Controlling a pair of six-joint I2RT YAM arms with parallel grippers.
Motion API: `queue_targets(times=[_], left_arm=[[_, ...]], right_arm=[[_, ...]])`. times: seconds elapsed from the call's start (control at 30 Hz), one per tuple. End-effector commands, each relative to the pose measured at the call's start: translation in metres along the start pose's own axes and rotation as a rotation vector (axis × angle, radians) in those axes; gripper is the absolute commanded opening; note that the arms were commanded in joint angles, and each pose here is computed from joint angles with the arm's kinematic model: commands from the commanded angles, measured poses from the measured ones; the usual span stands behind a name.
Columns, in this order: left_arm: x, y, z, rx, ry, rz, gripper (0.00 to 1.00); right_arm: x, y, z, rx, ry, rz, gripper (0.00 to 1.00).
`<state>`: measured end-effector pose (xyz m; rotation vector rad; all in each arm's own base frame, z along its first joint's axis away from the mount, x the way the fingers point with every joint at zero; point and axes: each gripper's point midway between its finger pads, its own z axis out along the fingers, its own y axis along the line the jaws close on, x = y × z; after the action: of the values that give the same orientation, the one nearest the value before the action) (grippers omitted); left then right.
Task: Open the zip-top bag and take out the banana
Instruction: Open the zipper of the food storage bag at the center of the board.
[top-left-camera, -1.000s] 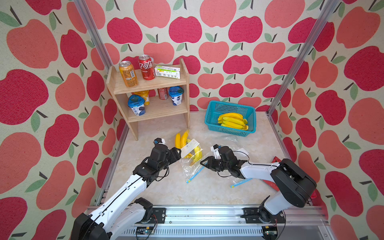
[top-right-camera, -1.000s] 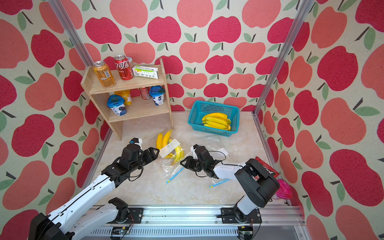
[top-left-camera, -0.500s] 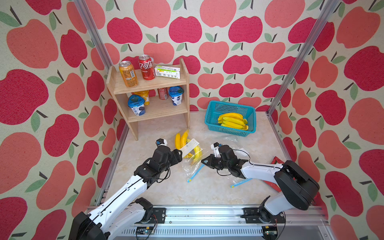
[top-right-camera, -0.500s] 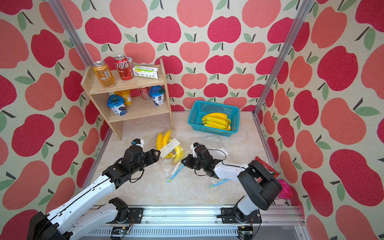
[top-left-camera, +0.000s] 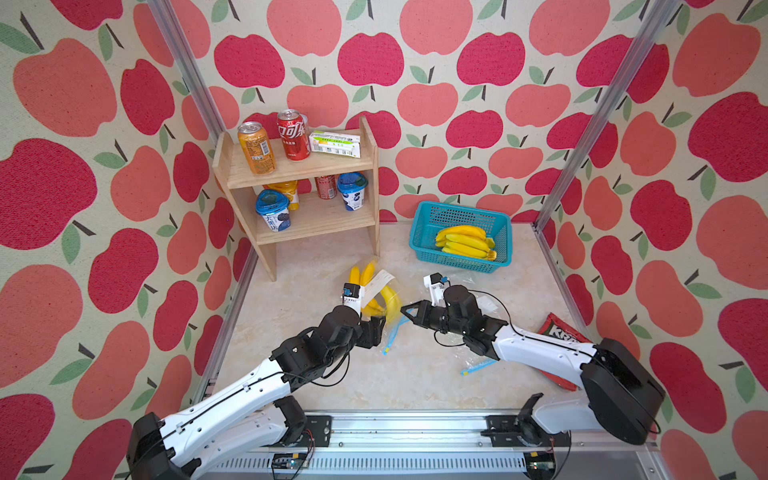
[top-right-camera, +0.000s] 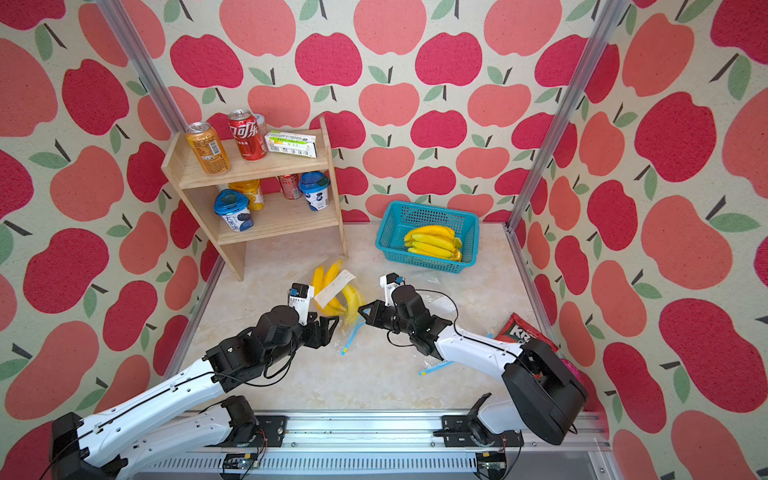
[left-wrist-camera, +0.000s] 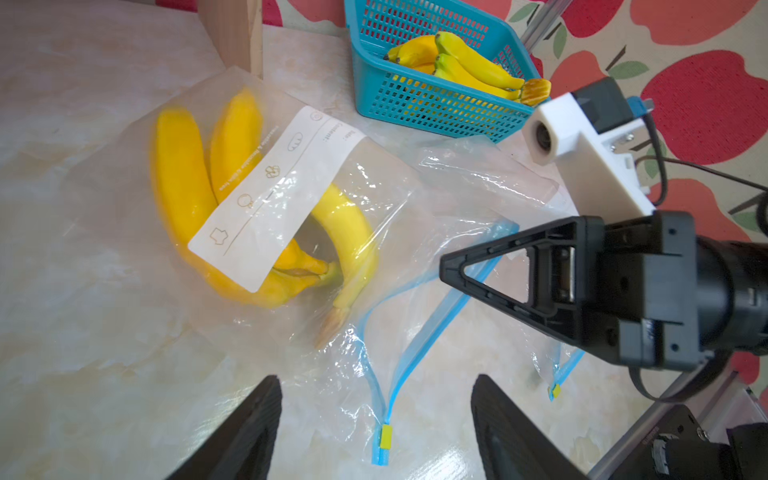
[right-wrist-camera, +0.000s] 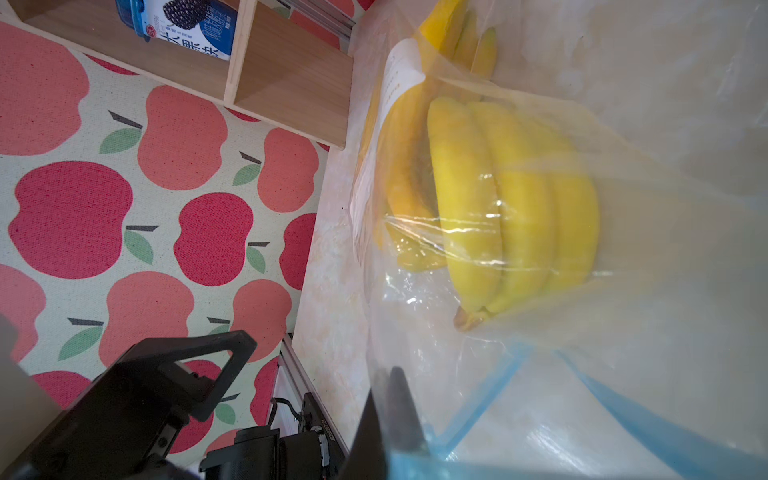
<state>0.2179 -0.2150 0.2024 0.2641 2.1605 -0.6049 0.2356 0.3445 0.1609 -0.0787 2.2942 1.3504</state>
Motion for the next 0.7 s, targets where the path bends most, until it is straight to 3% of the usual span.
queue_targets(times=[0.0,0.13,0.3,0.43,0.53,0.67], left_arm=[[-0.004,-0.015,-0.013,0.025,-0.010,0.142,0.75],[0.008,-0.031,-0.017,0.049,0.032,0.210,0.74],[0.031,-0.031,-0.014,-0.006,0.068,0.186,0.70],[0.039,-0.024,-0.015,-0.083,0.036,0.138,0.67],[0.047,-0.029,-0.008,-0.094,0.060,0.147,0.65],[0.059,-0.024,0.008,-0.222,0.115,0.178,0.61]], right_arm=[[-0.010,0.012,0.005,0.035,-0.037,-0.034,0.00],[-0.010,0.004,0.013,0.106,-0.035,-0.011,0.00],[-0.015,-0.006,0.008,0.148,-0.106,0.076,0.00],[-0.016,-0.008,0.003,0.153,-0.155,0.151,0.00],[-0.016,0.001,0.002,0.139,-0.169,0.156,0.00],[-0.013,0.014,0.003,0.116,-0.176,0.163,0.00]])
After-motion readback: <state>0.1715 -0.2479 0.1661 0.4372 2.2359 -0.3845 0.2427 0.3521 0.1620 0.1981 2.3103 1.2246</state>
